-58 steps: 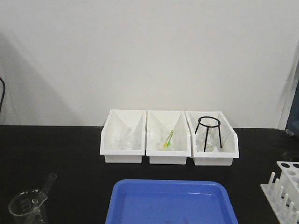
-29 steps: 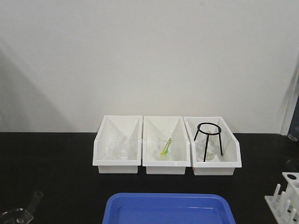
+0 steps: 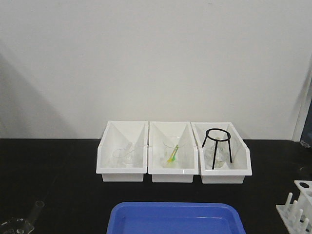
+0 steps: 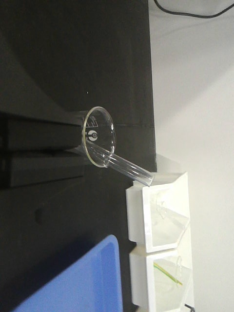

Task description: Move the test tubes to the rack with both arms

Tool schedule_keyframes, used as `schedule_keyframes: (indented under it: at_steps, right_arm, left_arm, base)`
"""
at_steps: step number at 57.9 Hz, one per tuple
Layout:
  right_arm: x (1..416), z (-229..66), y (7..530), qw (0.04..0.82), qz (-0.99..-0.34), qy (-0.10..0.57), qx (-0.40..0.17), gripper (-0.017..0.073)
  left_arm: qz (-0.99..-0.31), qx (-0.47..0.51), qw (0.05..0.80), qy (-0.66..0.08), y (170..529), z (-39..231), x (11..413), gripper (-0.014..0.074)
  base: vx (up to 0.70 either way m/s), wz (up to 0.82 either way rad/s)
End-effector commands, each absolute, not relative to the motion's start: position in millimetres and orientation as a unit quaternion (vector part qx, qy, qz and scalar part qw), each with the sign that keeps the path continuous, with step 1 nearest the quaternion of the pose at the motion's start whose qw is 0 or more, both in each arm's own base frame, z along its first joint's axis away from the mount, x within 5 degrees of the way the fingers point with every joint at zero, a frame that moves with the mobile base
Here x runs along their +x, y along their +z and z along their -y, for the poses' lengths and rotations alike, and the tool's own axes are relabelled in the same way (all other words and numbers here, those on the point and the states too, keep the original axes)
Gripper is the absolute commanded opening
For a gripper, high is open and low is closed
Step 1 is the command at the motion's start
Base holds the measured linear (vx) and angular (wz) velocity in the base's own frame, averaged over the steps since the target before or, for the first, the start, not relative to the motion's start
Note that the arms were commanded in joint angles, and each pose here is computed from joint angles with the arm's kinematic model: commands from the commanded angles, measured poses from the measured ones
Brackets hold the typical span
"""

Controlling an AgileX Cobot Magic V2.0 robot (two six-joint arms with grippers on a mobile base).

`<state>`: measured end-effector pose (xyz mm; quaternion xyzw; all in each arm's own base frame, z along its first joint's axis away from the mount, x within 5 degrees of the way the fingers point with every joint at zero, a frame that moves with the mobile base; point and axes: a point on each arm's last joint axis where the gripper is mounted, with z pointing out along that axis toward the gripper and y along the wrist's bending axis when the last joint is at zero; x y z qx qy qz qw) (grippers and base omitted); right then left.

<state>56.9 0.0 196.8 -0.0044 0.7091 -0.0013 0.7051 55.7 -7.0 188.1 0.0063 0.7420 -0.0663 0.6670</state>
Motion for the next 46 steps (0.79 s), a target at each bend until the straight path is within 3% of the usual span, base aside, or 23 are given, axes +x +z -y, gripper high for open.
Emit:
schedule_keyframes:
  at_steps: [1, 25, 36, 46]
  right_arm:
    - [56.4, -0.7, 202.7, 0.739, -0.674, -0.003, -0.009, -0.0008]
    - [55.0, -1.4, 212.3, 0.774, -0.633, 0.0, -0.012, -0.0008]
    - [51.3, -1.8, 230.3, 0.802, -0.598, 0.0, -0.014, -0.0008]
    - [37.6, -1.2, 287.6, 0.833, -0.552, -0.02, -0.024, -0.0008]
  left_arm:
    - [-0.716, -0.033, 0.69, -0.101, 188.0, 6.2, 56.4, -0.0017]
    - [-0.693, -0.031, 0.715, -0.092, 193.9, 4.9, 56.4, -0.0017]
    - [-0.571, -0.049, 0.814, -0.09, 230.9, -0.7, 49.8, -0.0017]
    - [-0.556, -0.04, 0.825, -0.098, 279.8, 0.5, 40.8, -0.0017]
  base:
    - [0.0, 0.0]
    - [0.0, 0.0]
    - [0.0, 0.0]
    - [0.0, 0.0]
